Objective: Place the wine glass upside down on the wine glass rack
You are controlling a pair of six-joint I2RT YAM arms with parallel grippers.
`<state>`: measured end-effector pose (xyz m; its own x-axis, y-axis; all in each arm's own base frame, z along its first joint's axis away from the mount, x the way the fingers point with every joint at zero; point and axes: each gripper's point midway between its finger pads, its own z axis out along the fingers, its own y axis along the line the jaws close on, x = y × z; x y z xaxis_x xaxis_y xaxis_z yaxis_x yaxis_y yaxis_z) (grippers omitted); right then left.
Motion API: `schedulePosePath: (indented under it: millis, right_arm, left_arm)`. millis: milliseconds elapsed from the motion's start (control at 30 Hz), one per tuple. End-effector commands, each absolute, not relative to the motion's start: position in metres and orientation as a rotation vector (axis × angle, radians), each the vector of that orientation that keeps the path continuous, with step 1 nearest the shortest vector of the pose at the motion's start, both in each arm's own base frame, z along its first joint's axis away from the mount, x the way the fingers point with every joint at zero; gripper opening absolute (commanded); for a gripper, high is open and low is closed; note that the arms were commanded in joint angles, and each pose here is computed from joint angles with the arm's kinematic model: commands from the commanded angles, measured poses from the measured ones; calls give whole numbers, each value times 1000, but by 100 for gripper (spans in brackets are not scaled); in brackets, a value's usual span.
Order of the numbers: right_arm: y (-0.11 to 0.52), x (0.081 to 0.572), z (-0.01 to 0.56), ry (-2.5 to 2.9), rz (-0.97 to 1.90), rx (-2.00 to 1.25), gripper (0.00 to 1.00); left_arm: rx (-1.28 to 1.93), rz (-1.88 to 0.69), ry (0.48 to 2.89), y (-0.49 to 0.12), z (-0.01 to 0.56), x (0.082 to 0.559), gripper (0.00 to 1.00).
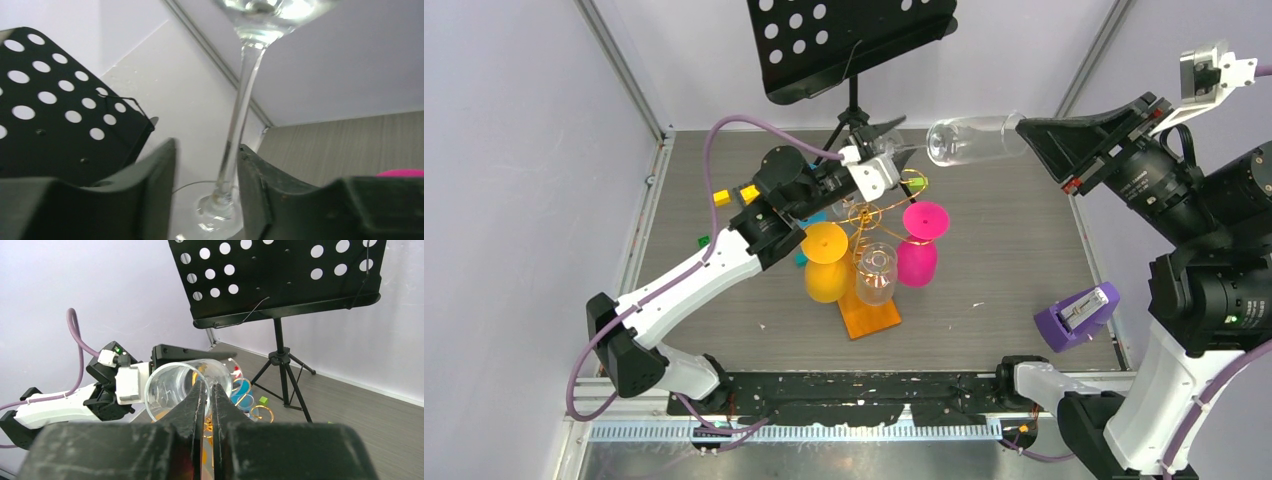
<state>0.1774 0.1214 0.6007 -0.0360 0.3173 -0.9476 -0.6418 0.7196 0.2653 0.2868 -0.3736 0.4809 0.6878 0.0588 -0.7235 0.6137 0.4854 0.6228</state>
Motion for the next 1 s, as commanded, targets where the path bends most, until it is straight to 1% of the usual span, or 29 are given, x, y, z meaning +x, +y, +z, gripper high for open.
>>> schedulePosePath:
  millis: [0, 67, 167, 267, 433, 500, 633, 900, 967]
  right_arm:
    - [127, 152, 631, 1270, 795, -356, 5]
    - [127, 151, 632, 1267, 794, -357, 5]
    - [127, 148, 633, 1261, 797, -361, 5]
    - [129, 143, 634, 1252, 809, -373, 5]
    - [136, 137, 635, 1234, 852, -410, 5]
    - [138, 136, 635, 1229, 871, -420, 5]
    - [143, 131, 634, 1211, 910, -458, 5]
    - [152, 117, 626, 1164, 947, -555, 5]
    - [153, 116, 624, 1164, 947, -564, 12]
  left_arm:
    - [962, -313, 713, -359, 499, 286, 40]
    - [959, -307, 713, -358, 497, 286, 32]
    - [967, -297, 723, -358, 492, 288, 27]
    - [970, -295, 729, -359, 489, 289, 26]
    - [972, -303, 725, -361, 492, 289, 26]
    - [982, -302, 724, -362, 492, 289, 24]
    - [1011, -282, 731, -363, 492, 289, 0]
    - [1044, -216, 709, -354, 497, 287, 0]
    - [1034, -205, 690, -351, 503, 284, 0]
